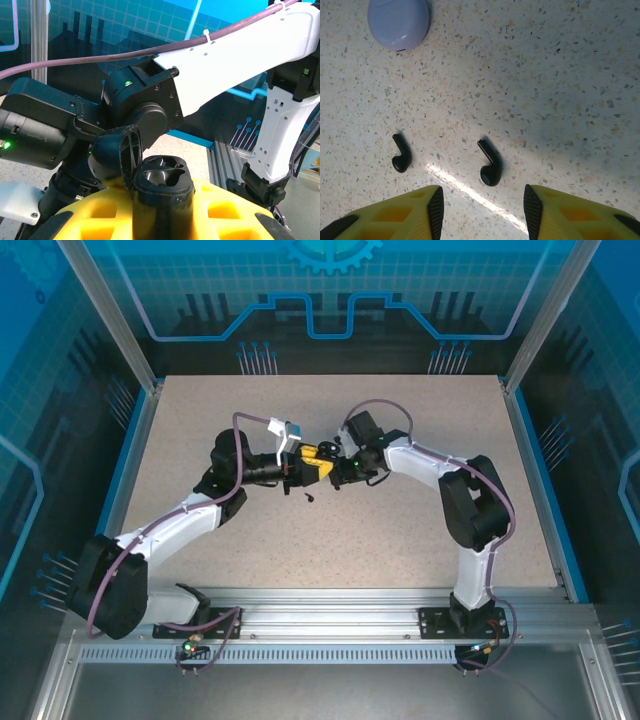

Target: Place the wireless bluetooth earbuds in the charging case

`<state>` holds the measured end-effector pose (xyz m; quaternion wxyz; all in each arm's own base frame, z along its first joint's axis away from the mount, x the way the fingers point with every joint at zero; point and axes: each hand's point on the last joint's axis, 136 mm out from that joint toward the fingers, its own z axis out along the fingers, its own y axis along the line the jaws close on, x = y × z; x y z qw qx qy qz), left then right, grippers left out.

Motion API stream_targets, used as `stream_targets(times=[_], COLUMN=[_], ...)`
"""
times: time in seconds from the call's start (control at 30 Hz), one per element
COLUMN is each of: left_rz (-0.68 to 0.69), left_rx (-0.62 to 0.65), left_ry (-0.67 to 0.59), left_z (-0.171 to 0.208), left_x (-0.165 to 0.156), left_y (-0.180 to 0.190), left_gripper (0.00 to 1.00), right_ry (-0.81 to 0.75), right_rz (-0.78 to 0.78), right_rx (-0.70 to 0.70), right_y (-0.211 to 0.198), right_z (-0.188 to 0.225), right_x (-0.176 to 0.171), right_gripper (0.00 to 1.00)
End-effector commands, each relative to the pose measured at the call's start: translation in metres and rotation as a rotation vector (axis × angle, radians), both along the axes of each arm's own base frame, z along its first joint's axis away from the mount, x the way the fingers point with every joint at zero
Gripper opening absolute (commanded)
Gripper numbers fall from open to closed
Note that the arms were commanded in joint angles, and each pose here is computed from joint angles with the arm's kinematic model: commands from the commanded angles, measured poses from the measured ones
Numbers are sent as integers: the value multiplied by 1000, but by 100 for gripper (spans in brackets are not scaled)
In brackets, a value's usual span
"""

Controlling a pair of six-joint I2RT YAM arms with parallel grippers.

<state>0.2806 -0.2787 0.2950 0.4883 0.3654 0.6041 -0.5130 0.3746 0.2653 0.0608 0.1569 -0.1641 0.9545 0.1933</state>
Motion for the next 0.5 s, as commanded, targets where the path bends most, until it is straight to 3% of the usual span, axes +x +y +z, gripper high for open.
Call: stream_targets(times=[0.0,0.47], left_rz=[19,20], left_rx=[0,3], left_ry=[-43,-42], left_z=[5,6], left_x=[-2,-3], left_y=[6,6], left_gripper=[6,6], right_ry=[35,85], right_rz=[-8,-9], right_rx=[-7,-107], right_y=[8,7], right_z=[-6,-37], right_x=[0,-6], right_gripper=[48,46])
